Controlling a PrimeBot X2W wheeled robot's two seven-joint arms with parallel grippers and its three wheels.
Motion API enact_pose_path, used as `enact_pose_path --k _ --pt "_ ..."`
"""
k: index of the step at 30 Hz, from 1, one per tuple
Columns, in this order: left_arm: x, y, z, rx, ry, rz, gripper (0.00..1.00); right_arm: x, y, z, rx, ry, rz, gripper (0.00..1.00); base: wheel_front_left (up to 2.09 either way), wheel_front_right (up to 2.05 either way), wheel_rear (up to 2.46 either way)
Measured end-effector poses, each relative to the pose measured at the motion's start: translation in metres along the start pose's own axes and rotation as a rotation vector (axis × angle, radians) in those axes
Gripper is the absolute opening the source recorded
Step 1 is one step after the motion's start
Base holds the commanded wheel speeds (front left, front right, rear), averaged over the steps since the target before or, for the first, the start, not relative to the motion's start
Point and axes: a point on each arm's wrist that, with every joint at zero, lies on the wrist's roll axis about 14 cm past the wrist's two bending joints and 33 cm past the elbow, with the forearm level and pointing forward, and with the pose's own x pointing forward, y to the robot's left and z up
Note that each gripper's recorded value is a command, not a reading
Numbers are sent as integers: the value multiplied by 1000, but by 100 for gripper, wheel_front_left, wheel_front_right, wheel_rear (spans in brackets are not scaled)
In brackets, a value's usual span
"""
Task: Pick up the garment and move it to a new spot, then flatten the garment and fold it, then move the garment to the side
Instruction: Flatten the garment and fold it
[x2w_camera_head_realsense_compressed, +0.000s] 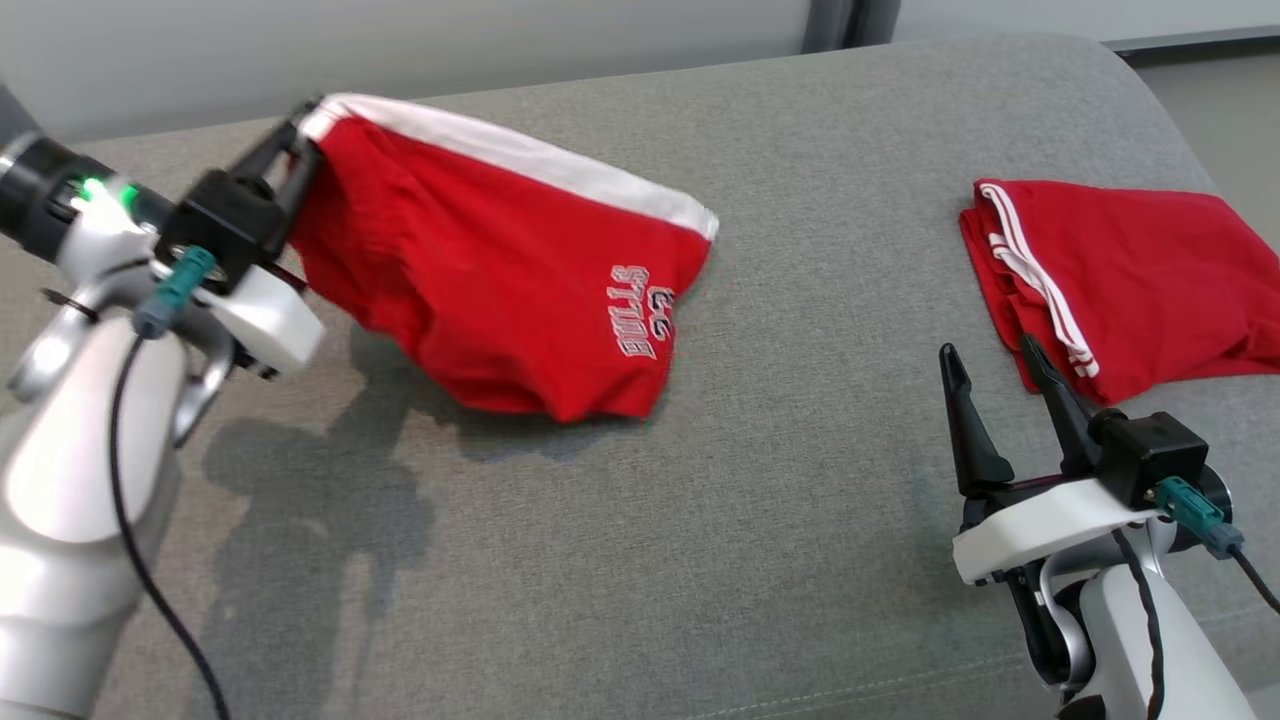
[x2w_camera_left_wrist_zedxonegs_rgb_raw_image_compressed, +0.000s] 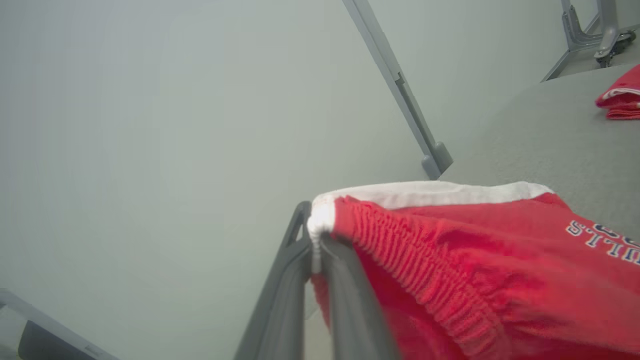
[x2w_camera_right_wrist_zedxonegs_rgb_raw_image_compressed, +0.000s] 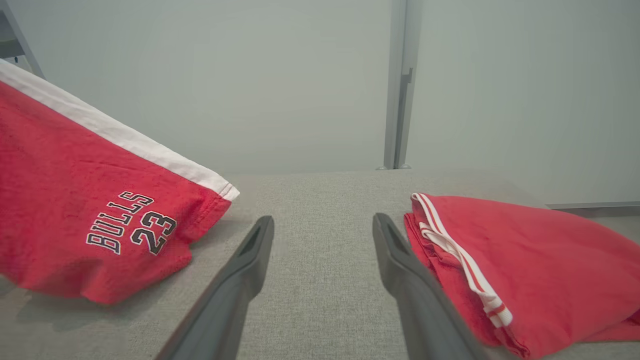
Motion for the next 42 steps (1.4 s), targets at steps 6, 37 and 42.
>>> enact_pose_path --k 6,37,42 --pt "-15 52 23 125 -37 50 0 5 10 1 14 -7 25 100 0 0 0" --pt "60 -187 49 -277 -69 -402 100 -8 -18 -27 35 84 -54 100 0 0 0" --pt "55 -181 51 -304 -63 -380 100 -6 -11 -30 38 95 -35 100 0 0 0"
